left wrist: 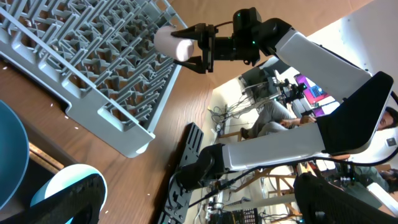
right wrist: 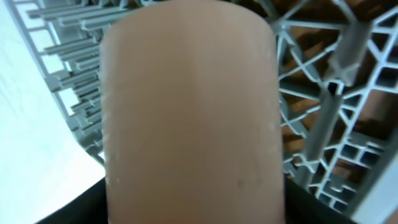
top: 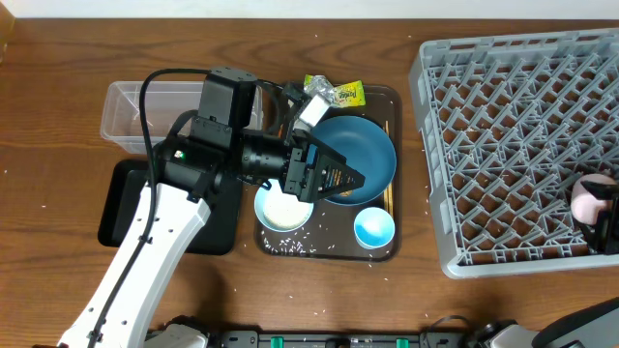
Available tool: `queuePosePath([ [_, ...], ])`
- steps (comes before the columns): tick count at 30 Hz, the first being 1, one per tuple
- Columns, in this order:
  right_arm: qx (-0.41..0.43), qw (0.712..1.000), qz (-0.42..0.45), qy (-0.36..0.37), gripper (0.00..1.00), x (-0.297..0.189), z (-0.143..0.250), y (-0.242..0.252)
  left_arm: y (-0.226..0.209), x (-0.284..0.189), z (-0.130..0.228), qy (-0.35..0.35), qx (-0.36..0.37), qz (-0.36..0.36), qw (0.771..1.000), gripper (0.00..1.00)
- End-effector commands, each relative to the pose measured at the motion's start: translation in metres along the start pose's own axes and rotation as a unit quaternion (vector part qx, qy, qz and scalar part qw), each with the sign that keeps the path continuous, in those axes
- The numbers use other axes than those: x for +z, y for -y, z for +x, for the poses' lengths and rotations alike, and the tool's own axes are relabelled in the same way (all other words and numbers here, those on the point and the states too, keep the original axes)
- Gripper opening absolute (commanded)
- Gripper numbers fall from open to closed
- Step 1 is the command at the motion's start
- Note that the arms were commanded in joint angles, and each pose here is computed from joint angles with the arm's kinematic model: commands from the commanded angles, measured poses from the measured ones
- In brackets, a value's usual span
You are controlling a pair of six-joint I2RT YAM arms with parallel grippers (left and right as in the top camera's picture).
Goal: Sort waste into correct bins and load items into the dishwasher rack
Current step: 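Reach the left gripper to the light-blue cup and grasp it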
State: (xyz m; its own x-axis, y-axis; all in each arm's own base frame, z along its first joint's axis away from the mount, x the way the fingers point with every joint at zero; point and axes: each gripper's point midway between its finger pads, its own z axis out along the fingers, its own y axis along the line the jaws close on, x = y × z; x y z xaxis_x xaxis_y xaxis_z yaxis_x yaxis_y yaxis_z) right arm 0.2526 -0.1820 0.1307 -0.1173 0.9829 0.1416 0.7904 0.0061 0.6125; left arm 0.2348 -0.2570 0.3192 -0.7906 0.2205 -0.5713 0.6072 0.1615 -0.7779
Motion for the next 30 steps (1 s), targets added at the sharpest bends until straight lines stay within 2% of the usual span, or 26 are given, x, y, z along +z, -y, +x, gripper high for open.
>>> queuePosePath([
  [1, 0.007, 1.0, 0.004, 0.01, 0.73, -0.005, -0.006, 0.002, 0.005, -0.003, -0.003, 0.005, 0.013, -0.002, 1.0, 0.98],
  [4, -0.011, 1.0, -0.028, -0.009, 0.76, -0.005, 0.0, -0.009, 0.005, -0.003, -0.003, 0.005, 0.013, -0.002, 1.0, 0.98],
  [6, -0.063, 0.995, -0.08, -0.026, 0.74, -0.008, 0.006, -0.028, 0.003, -0.003, -0.004, 0.006, 0.013, -0.008, 1.0, 0.98],
  [11, -0.19, 0.961, -0.194, -0.052, 0.72, -0.025, 0.037, -0.077, 0.003, -0.002, -0.004, 0.006, 0.015, -0.008, 1.0, 0.98],
  [15, -0.31, 0.924, -0.219, -0.045, 0.71, -0.038, 0.078, -0.104, 0.004, -0.001, -0.012, 0.017, 0.044, -0.012, 0.999, 0.98],
  [16, -0.343, 0.913, -0.216, -0.04, 0.72, -0.041, 0.091, -0.109, -0.001, 0.0, -0.013, 0.019, 0.045, -0.027, 0.998, 1.0],
  [17, -0.371, 0.904, -0.21, -0.031, 0.72, -0.043, 0.102, -0.112, -0.01, 0.003, -0.011, 0.018, 0.04, -0.059, 0.997, 0.97],
  [19, -0.424, 0.886, -0.189, -0.008, 0.74, -0.047, 0.121, -0.116, -0.036, 0.007, -0.002, 0.007, 0.021, -0.144, 0.989, 0.97],
  [22, -0.469, 0.869, -0.156, 0.032, 0.79, -0.054, 0.138, -0.116, -0.082, 0.0, 0.024, -0.029, 0.001, -0.316, 0.948, 0.95],
  [24, -0.459, 0.877, -0.134, 0.055, 0.8, -0.06, 0.14, -0.111, -0.102, -0.011, 0.041, -0.057, -0.005, -0.408, 0.911, 0.93],
  [26, -0.437, 0.889, -0.114, 0.074, 0.79, -0.065, 0.138, -0.105, -0.11, -0.01, 0.052, -0.072, -0.011, -0.44, 0.895, 0.9],
  [30, -0.431, 0.893, -0.102, 0.077, 0.8, -0.065, 0.137, -0.099, -0.122, 0.016, 0.076, -0.115, -0.024, -0.435, 0.893, 0.81],
])
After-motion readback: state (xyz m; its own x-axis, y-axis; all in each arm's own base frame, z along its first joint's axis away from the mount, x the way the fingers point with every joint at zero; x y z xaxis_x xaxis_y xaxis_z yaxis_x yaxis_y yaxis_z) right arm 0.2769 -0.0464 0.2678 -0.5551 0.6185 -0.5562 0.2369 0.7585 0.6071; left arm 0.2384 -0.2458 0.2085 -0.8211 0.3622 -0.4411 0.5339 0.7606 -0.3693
